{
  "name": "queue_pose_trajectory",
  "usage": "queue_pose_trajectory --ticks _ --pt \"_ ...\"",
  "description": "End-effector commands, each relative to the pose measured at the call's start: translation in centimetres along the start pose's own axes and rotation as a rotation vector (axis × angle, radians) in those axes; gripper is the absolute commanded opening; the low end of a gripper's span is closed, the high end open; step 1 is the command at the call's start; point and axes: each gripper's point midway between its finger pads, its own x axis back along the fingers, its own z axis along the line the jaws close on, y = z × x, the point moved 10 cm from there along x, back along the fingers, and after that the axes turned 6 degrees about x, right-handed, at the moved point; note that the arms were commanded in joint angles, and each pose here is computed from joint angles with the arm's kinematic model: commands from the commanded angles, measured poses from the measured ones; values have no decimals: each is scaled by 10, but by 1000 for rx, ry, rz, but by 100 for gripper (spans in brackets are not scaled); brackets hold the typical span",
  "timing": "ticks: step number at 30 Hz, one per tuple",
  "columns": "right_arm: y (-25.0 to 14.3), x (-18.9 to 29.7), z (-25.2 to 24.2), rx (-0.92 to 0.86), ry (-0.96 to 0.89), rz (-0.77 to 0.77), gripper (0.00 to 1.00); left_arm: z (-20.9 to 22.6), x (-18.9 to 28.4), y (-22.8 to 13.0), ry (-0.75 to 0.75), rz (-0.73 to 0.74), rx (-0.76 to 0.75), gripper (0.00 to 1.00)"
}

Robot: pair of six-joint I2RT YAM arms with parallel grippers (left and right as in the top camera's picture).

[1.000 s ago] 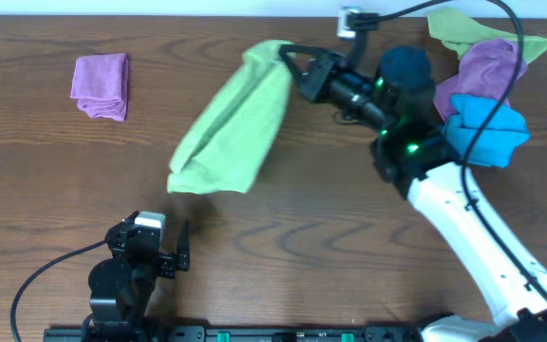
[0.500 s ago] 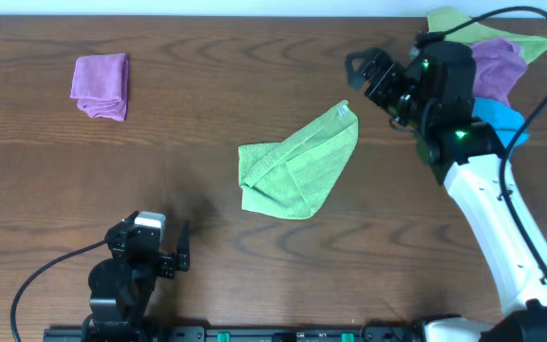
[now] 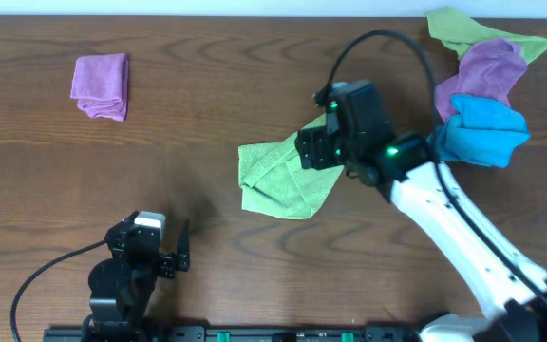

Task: Fold the cloth
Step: 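Grasp the green cloth's folded corner with the right gripper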

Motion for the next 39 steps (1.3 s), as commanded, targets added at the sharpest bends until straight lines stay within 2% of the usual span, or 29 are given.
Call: queue_pose_trajectory --ticks 1,6,13,21,33,39 --pt "-10 -31 -3 50 -82 98 69 0 -3 -5 1 12 15 95" --pt "-24 -63 2 47 -79 202 54 0 -3 -5 1 12 15 95" --pt "-42 -89 23 121 -101 283 55 0 -3 -5 1 12 15 95" --pt "-47 -102 47 246 -262 216 60 0 -3 -5 1 12 15 95" --pt "-57 -138 45 257 -292 233 46 0 -3 -5 1 12 16 95" --pt "-51 -141 43 245 -301 189 48 0 -3 -5 1 12 15 96"
